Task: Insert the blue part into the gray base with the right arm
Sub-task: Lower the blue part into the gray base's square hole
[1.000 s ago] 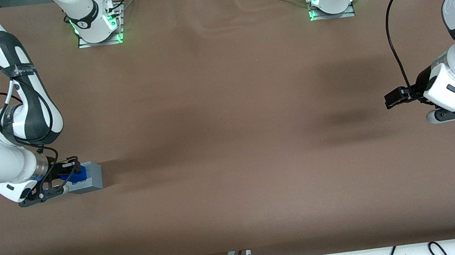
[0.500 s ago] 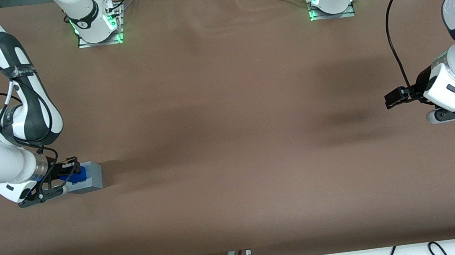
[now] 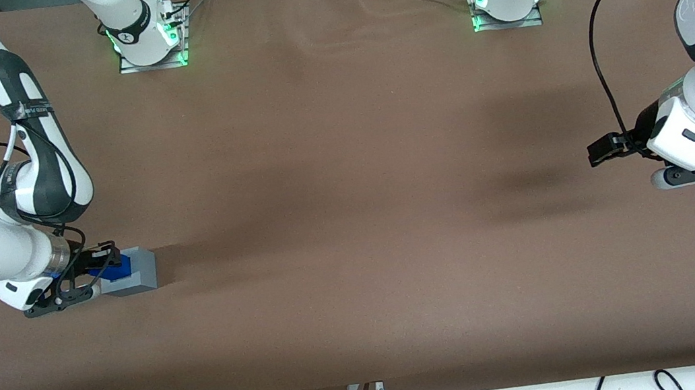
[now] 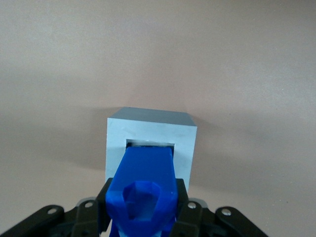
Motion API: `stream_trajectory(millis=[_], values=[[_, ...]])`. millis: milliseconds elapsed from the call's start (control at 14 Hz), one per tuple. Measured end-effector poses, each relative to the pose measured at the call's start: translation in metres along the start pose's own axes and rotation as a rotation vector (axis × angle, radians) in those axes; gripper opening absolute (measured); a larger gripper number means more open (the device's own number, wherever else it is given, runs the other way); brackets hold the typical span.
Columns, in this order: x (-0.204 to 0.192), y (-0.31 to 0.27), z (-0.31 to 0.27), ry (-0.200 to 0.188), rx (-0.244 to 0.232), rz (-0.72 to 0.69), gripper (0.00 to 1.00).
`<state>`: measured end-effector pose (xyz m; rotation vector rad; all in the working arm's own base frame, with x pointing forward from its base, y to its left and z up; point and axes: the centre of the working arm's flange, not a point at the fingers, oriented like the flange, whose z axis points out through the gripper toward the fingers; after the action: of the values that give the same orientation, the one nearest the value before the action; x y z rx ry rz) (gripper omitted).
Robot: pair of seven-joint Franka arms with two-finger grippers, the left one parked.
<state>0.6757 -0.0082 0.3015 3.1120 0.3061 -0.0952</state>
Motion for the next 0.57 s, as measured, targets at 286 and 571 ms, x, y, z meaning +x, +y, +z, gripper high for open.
stream_trajectory(millis=[286,571], values=[[0.0001,0.0001,0.0001,0.001,0.000,0.006,0.51],[0.0003,0.0004,0.0001,0.003,0.001,0.027,0.51]])
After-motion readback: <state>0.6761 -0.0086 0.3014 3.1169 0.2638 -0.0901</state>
